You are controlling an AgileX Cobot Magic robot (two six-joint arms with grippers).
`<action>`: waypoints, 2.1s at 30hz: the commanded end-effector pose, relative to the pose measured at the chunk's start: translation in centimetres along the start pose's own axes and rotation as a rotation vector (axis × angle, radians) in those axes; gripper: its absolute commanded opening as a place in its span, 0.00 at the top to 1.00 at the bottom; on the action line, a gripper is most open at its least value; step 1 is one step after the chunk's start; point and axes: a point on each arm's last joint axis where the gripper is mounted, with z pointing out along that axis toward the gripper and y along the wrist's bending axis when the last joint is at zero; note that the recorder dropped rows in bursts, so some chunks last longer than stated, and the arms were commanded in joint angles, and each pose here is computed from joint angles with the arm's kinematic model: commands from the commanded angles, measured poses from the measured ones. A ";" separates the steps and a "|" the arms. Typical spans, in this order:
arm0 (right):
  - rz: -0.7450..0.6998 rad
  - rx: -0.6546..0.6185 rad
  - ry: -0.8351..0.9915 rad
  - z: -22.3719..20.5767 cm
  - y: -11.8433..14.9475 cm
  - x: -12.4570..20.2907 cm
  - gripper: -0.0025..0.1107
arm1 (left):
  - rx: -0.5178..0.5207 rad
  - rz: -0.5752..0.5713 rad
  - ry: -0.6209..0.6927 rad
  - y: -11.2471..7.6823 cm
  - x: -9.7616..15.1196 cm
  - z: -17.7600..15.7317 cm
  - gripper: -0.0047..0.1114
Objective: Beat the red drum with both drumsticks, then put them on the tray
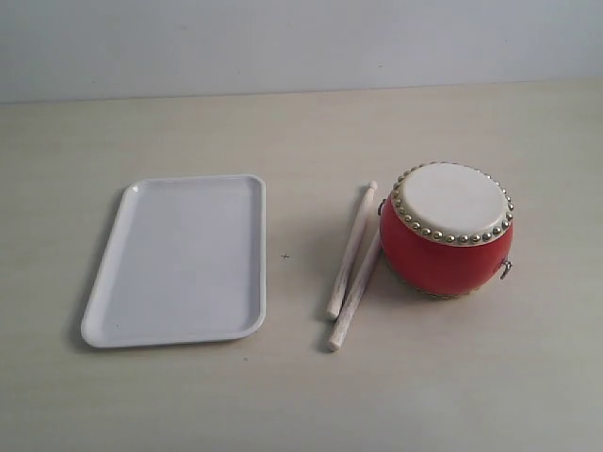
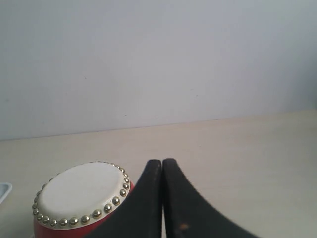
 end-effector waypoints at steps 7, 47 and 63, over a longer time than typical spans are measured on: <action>-0.005 0.004 -0.016 0.0 0.0 0.0 0.98 | 0.053 -0.154 -0.139 -0.4 -1.3 -0.2 0.96; -0.008 0.004 -0.032 0.0 0.0 -0.2 0.98 | -0.090 0.032 0.346 -3.4 -13.2 13.2 0.96; -0.008 0.004 -0.032 0.0 0.0 -0.2 0.98 | 0.019 0.170 0.888 -5.5 -5.1 17.7 0.96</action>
